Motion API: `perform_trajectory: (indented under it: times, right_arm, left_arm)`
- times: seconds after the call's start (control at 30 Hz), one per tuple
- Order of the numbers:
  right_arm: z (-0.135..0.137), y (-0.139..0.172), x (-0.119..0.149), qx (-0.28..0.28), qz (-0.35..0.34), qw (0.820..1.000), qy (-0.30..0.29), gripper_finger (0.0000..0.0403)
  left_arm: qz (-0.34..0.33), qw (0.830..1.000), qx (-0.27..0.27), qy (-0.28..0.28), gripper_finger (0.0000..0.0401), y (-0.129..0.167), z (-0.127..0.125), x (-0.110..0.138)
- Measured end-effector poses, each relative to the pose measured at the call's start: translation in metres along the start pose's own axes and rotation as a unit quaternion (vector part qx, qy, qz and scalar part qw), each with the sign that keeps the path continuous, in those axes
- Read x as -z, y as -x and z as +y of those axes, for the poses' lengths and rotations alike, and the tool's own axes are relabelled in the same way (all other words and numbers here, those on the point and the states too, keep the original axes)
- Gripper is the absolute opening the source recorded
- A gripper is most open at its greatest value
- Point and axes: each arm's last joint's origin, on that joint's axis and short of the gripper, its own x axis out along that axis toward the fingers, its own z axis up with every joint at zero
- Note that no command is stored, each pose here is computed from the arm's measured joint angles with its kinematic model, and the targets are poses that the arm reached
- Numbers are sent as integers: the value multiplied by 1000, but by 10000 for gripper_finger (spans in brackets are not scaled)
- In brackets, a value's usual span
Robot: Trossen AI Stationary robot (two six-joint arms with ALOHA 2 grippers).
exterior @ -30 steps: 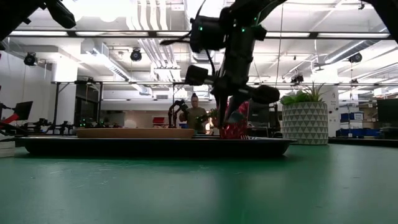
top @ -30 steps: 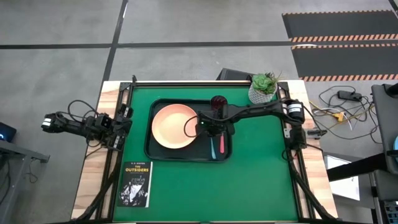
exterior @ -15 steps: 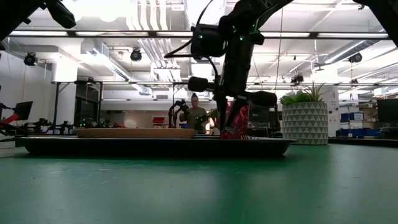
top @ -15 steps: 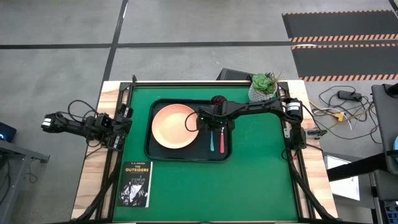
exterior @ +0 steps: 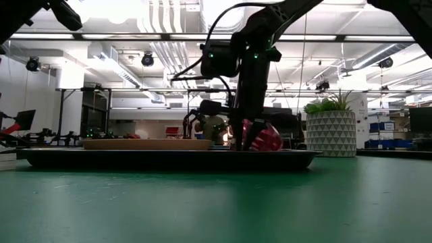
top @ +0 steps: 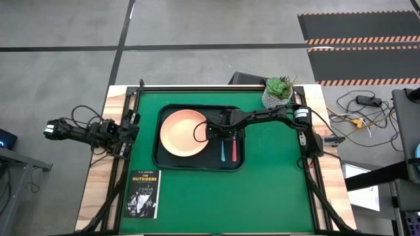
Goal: Pick and place plate/cup/fork/spoon on tray
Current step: Put the blue spoon on the blue tray, then adjust the red cup on the black tray
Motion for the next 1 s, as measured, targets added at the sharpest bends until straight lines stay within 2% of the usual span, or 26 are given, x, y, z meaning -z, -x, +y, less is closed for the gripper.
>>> perform_trajectory:
  times: [0.2,0.47,0.7,1.0]
  right_arm:
    - [1,7,0,-9,-2,1000,15,21]
    - [1,7,1,-10,-2,1000,24,71]
    - [1,11,2,-22,26,998,47,108]
    - [2,49,12,-62,16,994,93,128]
  left_arm:
    - [0,1000,0,0,0,0,0,0]
    - [0,1000,0,0,0,0,0,0]
    - [0,1000,0,0,0,0,0,0]
    - [0,1000,0,0,0,0,0,0]
